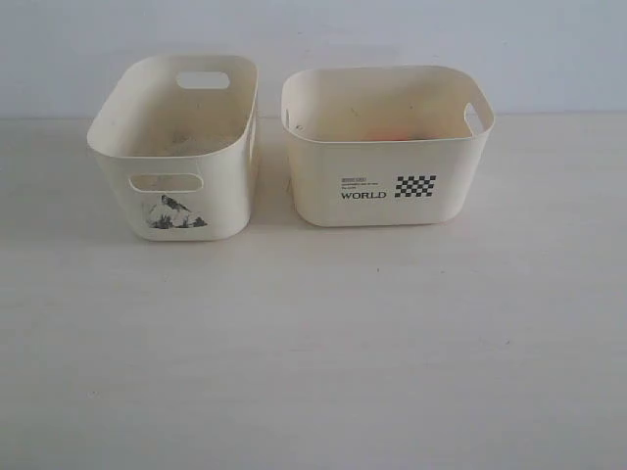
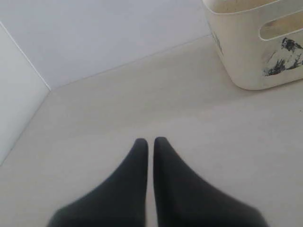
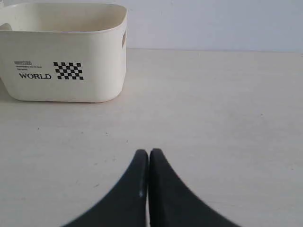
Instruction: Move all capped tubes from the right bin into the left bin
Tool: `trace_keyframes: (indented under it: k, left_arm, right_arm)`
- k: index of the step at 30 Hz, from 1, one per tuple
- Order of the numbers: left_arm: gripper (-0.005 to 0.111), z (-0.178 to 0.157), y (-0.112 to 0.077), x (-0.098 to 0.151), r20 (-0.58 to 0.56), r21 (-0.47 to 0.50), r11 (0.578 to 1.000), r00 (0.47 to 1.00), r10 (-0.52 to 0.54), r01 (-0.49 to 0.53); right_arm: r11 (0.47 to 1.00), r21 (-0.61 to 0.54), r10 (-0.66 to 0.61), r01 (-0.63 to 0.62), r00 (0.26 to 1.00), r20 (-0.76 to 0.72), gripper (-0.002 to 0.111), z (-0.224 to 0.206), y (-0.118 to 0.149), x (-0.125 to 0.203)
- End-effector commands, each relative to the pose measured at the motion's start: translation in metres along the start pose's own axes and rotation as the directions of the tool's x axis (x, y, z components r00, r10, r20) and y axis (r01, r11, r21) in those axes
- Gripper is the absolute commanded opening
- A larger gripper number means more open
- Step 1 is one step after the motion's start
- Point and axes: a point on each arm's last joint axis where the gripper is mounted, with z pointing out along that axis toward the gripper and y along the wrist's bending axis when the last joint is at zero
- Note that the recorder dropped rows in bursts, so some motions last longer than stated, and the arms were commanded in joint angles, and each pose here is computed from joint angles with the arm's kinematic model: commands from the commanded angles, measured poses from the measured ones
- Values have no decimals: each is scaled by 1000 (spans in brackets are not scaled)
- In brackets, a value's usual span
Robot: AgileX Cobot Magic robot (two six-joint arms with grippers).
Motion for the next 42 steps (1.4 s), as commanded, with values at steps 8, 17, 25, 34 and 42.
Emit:
trace_keyframes:
  k: [8,17,25,34,42]
  left_arm:
    - [4,0,0,-1,5,-2,1000,1000,-9,9]
    - [4,0,0,-1,5,-2,1000,1000,-9,9]
    - [4,0,0,-1,5,-2,1000,1000,-9,9]
    - [4,0,0,-1,5,-2,1000,1000,-9,9]
    - [4,0,0,-1,5,-2,1000,1000,-9,9]
  right_arm:
    - [999,6,-45,45,998,33,0,0,0,-3]
    - [1000,-3,-28,31,943,332,0,-6,1,-30]
    - [999,-12,-19,36,745,667,0,-24,3,-60]
    - [1000,-3,-2,3,982,188,0,-9,3,-130]
    - [999,-20,38,-34,967,253,0,14,4,-149]
